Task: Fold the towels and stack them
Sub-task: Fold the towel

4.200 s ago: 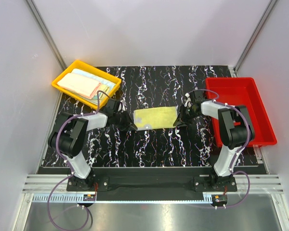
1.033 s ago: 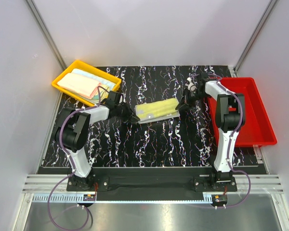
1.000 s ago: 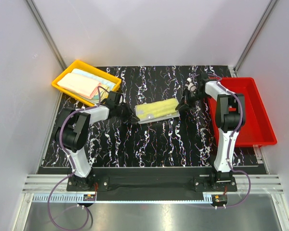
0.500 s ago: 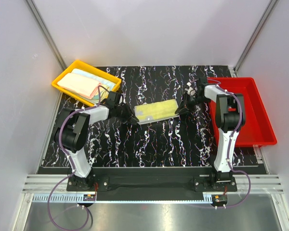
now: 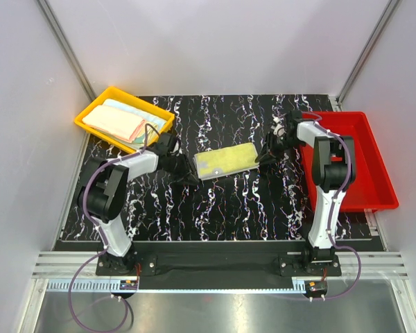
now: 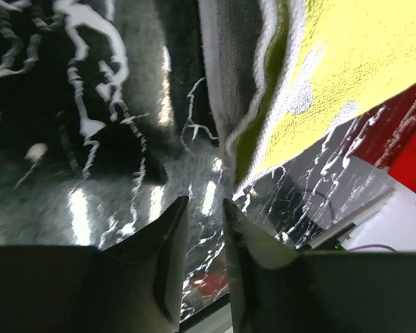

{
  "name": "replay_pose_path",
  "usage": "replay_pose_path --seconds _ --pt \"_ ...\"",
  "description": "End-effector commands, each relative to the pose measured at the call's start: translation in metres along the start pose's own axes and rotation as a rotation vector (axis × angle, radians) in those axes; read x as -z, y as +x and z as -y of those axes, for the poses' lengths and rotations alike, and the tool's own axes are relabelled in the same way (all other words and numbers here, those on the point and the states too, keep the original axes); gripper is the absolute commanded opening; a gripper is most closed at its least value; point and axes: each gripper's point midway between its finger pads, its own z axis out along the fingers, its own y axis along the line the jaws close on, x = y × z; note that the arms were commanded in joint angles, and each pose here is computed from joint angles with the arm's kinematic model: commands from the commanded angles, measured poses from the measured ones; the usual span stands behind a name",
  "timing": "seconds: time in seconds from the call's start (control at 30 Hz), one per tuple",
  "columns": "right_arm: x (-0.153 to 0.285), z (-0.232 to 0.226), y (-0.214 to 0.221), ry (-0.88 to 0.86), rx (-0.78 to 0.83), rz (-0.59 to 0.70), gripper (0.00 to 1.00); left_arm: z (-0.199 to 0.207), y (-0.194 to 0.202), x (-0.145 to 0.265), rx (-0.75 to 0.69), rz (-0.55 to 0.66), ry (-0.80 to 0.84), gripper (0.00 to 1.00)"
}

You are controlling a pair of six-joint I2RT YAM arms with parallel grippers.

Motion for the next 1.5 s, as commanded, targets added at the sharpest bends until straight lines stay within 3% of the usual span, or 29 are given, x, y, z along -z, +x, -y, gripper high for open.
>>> replay_pose_path --seconds 0.0,0.03,0.13,0.23,0.33,0.47,0.6,0.83,1.1,1.23,1.47 --pt "0.037 -0.013 -0.011 0.059 0.032 0.09 0.34 0.023 -0.036 0.038 -0.098 0.14 -0.039 0.32" --pt "0.039 -0.014 -0.01 0.066 0.026 0.091 0.36 0.018 -0.041 0.043 -0.102 0.156 -0.088 0.33" --pt "0.05 -0.019 -0.013 0.086 0.017 0.123 0.36 0.056 -0.07 0.062 -0.191 0.246 -0.014 0.34" --pt "0.055 -0.034 -0.026 0.039 0.004 0.174 0.28 0.093 -0.078 0.063 -0.247 0.251 0.141 0.35" --pt "0.05 -0.061 -0.039 -0.079 0.045 0.197 0.22 0.105 -0.084 0.046 -0.256 0.21 0.216 0.35" --pt "0.033 -0.085 -0.057 -0.224 0.079 0.173 0.22 0.09 -0.086 0.01 -0.234 0.166 0.216 0.35" --pt "0.007 -0.072 -0.074 -0.258 0.058 0.145 0.21 0.063 -0.083 -0.018 -0.213 0.137 0.169 0.35" --pt "-0.022 -0.031 -0.095 -0.159 0.054 0.157 0.18 0.024 -0.083 -0.033 -0.207 0.152 0.058 0.34" --pt "0.012 -0.047 -0.102 -0.089 0.12 0.221 0.2 0.06 -0.089 -0.004 -0.265 0.168 0.127 0.36" --pt "0.032 -0.072 -0.082 -0.127 0.143 0.206 0.22 0.082 -0.086 0.018 -0.305 0.2 0.171 0.37" --pt "0.019 -0.083 -0.044 -0.253 0.122 0.131 0.22 0.088 -0.037 -0.01 -0.294 0.092 0.273 0.37"
